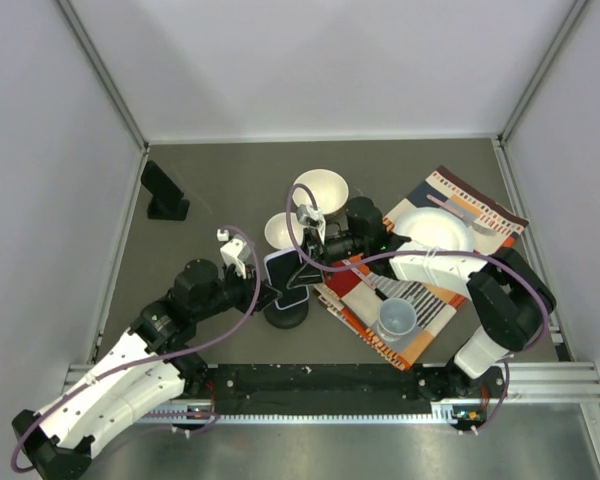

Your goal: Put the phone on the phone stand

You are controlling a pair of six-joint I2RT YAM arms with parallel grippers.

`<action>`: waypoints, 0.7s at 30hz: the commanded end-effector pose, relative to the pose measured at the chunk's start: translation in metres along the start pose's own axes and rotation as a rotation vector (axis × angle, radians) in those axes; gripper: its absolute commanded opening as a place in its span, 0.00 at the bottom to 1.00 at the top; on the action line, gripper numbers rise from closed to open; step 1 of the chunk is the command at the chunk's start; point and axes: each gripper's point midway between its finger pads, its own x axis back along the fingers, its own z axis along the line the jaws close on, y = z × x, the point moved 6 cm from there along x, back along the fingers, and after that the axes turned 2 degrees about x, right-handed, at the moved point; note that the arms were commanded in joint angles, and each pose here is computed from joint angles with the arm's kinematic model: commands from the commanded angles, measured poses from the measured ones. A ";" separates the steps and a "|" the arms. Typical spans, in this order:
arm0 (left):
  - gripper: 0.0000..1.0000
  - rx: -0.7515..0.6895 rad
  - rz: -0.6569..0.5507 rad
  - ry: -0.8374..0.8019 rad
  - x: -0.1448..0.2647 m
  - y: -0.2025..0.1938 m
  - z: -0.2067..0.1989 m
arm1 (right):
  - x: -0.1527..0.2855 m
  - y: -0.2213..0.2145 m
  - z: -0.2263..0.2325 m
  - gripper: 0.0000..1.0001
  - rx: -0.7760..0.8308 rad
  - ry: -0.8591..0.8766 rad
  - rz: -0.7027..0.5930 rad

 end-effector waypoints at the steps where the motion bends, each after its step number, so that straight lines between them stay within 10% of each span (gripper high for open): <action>1: 0.00 -0.032 -0.071 0.031 -0.006 0.011 0.005 | 0.001 0.007 0.011 0.00 -0.016 0.087 -0.007; 7: 0.00 -0.046 -0.077 0.054 0.002 0.009 0.008 | -0.002 0.008 0.010 0.00 -0.014 0.076 -0.008; 11: 0.57 0.040 -0.029 0.069 0.017 0.020 -0.006 | -0.004 0.006 0.009 0.00 -0.017 0.068 0.011; 21: 0.77 -0.087 -0.097 0.097 0.058 0.082 -0.037 | -0.006 0.007 0.013 0.00 0.000 0.069 0.034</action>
